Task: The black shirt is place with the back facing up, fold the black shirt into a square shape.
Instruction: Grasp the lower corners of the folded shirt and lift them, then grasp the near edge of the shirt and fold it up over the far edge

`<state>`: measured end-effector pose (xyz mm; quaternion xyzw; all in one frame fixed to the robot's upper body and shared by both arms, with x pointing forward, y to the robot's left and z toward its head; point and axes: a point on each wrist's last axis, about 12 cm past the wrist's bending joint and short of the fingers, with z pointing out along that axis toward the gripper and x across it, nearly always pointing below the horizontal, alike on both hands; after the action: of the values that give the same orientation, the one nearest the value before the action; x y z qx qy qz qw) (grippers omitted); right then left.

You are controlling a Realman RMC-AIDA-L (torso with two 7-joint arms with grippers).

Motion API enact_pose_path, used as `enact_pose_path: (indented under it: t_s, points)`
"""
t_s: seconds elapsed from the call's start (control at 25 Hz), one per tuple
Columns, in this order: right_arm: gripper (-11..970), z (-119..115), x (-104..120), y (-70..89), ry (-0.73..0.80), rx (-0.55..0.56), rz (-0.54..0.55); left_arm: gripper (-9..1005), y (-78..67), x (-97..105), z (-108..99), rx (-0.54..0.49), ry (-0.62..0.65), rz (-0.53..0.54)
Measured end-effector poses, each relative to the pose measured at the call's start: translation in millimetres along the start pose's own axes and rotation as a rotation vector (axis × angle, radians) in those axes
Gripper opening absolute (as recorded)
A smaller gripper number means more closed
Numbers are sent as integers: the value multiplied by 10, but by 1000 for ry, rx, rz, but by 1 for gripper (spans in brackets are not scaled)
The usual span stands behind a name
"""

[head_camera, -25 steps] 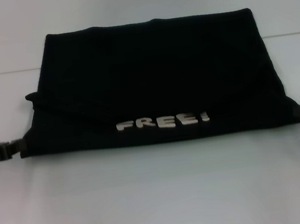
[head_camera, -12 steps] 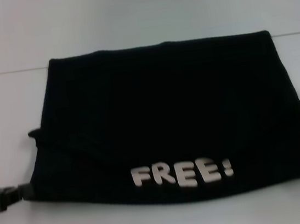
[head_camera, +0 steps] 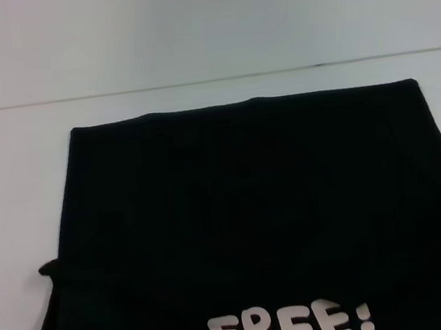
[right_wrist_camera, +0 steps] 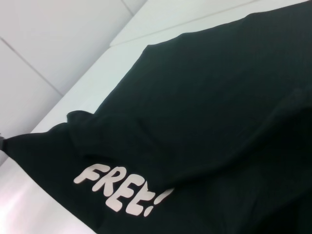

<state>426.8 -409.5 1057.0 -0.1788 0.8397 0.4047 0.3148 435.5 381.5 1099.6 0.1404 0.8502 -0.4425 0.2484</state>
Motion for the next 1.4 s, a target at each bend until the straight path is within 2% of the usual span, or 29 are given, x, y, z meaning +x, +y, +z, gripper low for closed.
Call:
enact_pose_path:
  t_s: [0.16, 0.32, 0.48, 0.64, 0.76, 0.96, 1.16, 1.2, 1.4]
  points:
    - [20, -73, 52, 31, -19, -8, 6, 2, -1, 49, 15, 7, 20, -22]
    - [21, -112, -100, 5, -51, 4, -23, 2, 17, -74, 66, 16, 13, -8]
    - [21, -50, -435, -50, -88, 2, -66, 2, 59, -414, 147, 9, -8, 41]
    - [21, 70, -794, -88, -103, -5, -115, 2, 120, -852, 238, -31, -33, 83]
    - [22, 155, -1052, -119, -133, 11, -148, 2, 179, -1223, 320, -96, -64, 116]
    - [22, 358, -1426, -233, -192, 114, -159, 2, 251, -1698, 485, -241, -126, 163]
    - [23, 676, -1583, -336, -199, 216, -148, 2, 342, -1924, 707, -360, -179, 174]
    - [23, 803, -1599, -388, -195, 269, -135, 2, 361, -1943, 743, -380, -185, 174]
    - [23, 1034, -1648, -480, -191, 373, -111, 2, 395, -2003, 950, -461, -195, 199]
